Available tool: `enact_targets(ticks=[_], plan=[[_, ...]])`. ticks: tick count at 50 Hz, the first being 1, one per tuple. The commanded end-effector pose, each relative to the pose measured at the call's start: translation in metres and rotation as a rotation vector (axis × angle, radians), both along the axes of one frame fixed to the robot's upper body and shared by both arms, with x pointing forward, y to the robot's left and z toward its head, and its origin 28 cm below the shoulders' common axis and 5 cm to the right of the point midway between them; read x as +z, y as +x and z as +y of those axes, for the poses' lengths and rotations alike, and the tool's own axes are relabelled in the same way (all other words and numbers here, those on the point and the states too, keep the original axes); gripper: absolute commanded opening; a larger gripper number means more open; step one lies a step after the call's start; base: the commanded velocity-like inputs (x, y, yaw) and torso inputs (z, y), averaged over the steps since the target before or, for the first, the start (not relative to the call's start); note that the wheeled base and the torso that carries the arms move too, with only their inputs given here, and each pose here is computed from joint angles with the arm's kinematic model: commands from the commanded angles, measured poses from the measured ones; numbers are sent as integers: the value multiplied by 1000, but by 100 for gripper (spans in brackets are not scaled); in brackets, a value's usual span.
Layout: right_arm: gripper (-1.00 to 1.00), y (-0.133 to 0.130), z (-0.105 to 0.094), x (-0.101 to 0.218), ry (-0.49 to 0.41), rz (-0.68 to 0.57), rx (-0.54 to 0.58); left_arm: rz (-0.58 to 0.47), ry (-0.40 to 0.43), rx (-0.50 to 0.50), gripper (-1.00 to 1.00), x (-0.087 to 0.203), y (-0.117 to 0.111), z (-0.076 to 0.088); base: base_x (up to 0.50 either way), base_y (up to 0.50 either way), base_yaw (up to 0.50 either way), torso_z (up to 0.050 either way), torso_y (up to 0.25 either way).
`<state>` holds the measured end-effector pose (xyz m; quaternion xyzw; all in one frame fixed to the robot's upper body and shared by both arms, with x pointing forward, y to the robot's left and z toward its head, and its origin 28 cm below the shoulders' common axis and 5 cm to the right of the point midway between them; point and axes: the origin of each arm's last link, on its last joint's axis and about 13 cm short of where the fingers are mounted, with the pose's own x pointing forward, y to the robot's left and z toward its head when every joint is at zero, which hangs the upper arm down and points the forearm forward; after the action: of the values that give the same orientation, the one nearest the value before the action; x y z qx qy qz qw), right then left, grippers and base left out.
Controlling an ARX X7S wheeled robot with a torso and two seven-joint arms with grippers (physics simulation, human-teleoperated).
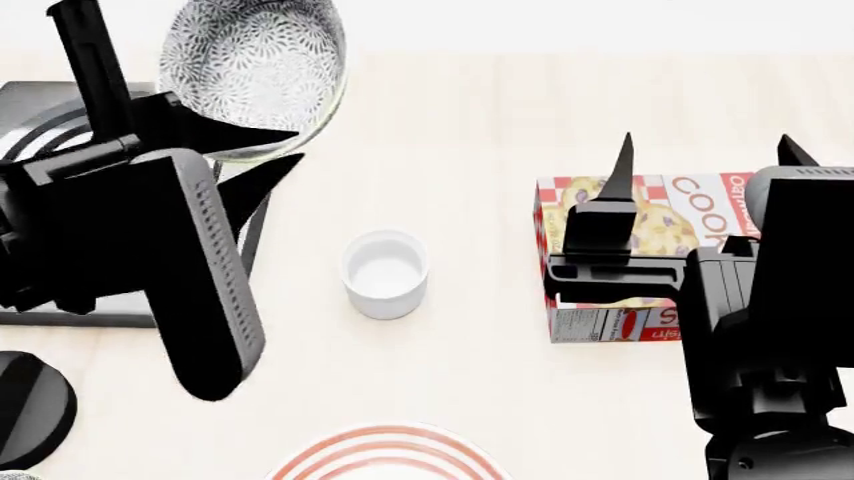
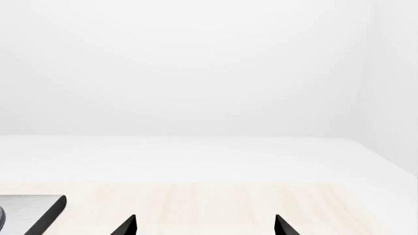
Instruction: Pick the akita bowl on the stove and place it on the plate.
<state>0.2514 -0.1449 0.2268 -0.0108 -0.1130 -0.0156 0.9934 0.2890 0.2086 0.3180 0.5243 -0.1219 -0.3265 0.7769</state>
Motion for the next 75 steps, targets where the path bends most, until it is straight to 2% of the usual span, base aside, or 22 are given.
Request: enact_targets(ticks=[1,15,36,43,57,75], plan=[[100,0,0,0,-2,-1,0,-16,105,-102,-100,-8,-25,-4,0,0,0,0,0],[100,0,0,-1,0,0,-1,60,201,-200,-100,-27,-44,-9,0,0,0,0,0],[100,-1,0,0,0,-1,0,131,287,-266,-100,-45,-52,-21,0,0,0,0,0],[100,0,0,-1,1,-1,0,149,278,-270,-100,-46,-49,-24,0,0,0,0,0],[100,0,0,-1,0,-1,0,270,194,-294,-100,-54,-58,-30,0,0,0,0,1],[100,0,0,0,2,1,0,332,192,-338,-100,-67,-82,-33,0,0,0,0,0]])
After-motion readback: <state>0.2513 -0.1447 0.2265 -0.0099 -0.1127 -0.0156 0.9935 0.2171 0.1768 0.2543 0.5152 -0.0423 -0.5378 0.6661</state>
